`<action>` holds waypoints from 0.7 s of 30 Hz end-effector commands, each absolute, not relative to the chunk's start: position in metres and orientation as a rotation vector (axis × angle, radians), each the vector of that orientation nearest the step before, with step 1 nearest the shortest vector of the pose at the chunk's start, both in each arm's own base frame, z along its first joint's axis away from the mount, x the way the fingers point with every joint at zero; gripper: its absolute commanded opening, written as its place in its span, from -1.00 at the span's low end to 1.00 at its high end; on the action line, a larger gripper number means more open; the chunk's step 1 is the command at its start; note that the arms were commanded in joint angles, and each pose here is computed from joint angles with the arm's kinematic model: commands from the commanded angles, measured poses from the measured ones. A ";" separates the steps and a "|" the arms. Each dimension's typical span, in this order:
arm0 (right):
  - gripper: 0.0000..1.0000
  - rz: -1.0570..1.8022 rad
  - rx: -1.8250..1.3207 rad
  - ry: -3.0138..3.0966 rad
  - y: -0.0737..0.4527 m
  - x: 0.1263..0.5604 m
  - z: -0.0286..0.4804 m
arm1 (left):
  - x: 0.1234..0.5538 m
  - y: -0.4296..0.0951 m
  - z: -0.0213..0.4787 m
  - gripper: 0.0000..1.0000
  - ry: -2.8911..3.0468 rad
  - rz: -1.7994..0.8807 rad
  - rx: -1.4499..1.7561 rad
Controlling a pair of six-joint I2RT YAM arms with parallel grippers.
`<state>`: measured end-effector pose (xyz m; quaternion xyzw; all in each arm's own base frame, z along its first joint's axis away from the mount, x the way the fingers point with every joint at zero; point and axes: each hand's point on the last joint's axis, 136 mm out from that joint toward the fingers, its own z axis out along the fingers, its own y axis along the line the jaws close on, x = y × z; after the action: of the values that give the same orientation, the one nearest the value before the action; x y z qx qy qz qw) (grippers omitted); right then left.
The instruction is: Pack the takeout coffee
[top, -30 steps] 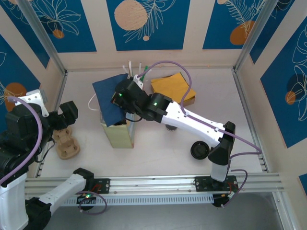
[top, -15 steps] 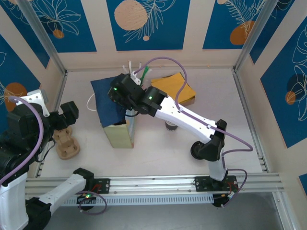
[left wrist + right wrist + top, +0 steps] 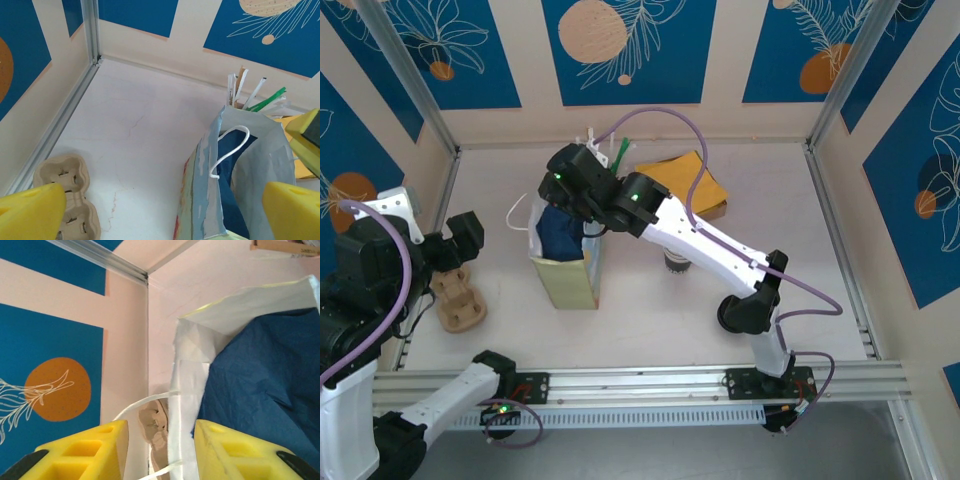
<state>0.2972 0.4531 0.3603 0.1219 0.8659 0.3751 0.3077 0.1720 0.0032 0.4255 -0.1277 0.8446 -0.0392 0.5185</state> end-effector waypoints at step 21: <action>0.89 0.632 0.012 2.128 0.321 0.273 0.427 | 0.221 -0.042 0.395 1.00 2.156 -0.153 -0.164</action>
<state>0.2714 0.3579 0.4213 -0.0068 0.8636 0.2885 0.4135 0.2103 -0.0303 0.3983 -0.0898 0.8765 -0.0556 0.4697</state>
